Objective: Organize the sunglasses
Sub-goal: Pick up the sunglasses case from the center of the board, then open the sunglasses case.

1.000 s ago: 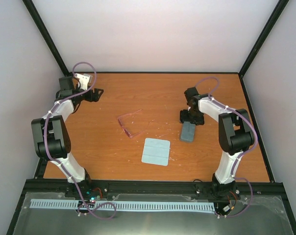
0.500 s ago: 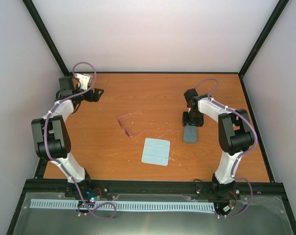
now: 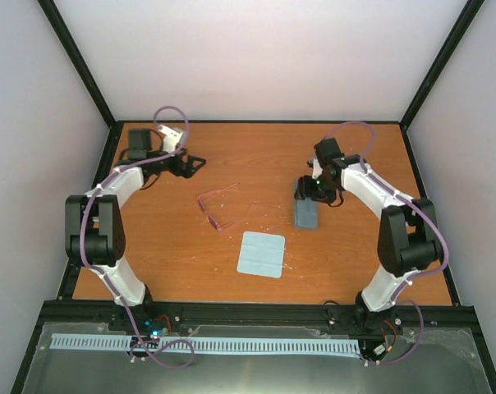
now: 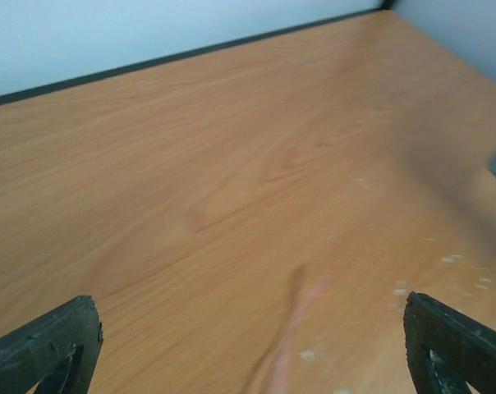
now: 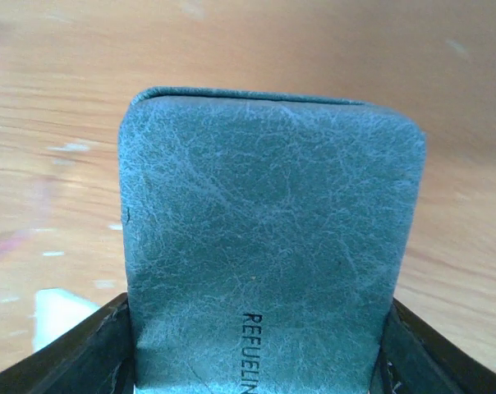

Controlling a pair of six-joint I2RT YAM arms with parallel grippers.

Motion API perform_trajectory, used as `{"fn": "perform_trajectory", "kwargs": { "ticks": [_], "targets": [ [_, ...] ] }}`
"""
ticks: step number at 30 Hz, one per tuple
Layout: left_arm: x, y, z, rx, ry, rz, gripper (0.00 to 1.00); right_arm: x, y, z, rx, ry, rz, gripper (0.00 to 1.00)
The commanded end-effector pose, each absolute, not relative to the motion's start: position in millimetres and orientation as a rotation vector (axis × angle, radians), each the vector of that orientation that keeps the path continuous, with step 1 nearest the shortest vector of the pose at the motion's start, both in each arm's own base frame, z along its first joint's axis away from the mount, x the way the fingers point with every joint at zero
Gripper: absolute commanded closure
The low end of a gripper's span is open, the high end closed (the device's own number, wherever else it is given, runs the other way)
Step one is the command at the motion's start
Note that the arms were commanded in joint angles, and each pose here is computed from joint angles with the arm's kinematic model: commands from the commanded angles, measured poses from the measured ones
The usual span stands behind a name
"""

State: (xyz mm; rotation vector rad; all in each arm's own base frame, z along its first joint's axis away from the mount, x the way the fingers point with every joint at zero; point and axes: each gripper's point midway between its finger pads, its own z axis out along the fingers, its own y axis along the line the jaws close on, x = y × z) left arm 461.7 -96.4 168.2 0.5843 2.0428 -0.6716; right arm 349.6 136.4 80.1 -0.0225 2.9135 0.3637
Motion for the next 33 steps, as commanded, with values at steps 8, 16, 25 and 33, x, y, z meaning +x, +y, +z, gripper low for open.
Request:
{"fn": "perform_trajectory", "kwargs": {
  "ticks": [8,16,25,33],
  "targets": [
    [409.7,-215.6,186.9,0.841,1.916,-1.126,0.01,357.9,242.8,174.4,-0.359,2.430,1.283,0.59],
    [393.5,-251.6,180.0,0.910,1.903,-1.251,0.01,349.6,258.4,190.7,-0.432,2.345,1.409,0.59],
    [381.0,-286.1,185.6,0.981,1.861,-1.355,0.00,342.7,272.4,185.6,-0.464,2.354,1.419,0.59],
    [381.7,-289.6,191.2,0.982,1.836,-1.395,0.01,338.2,280.4,182.7,-0.493,2.364,1.416,0.59]
  ]
}}
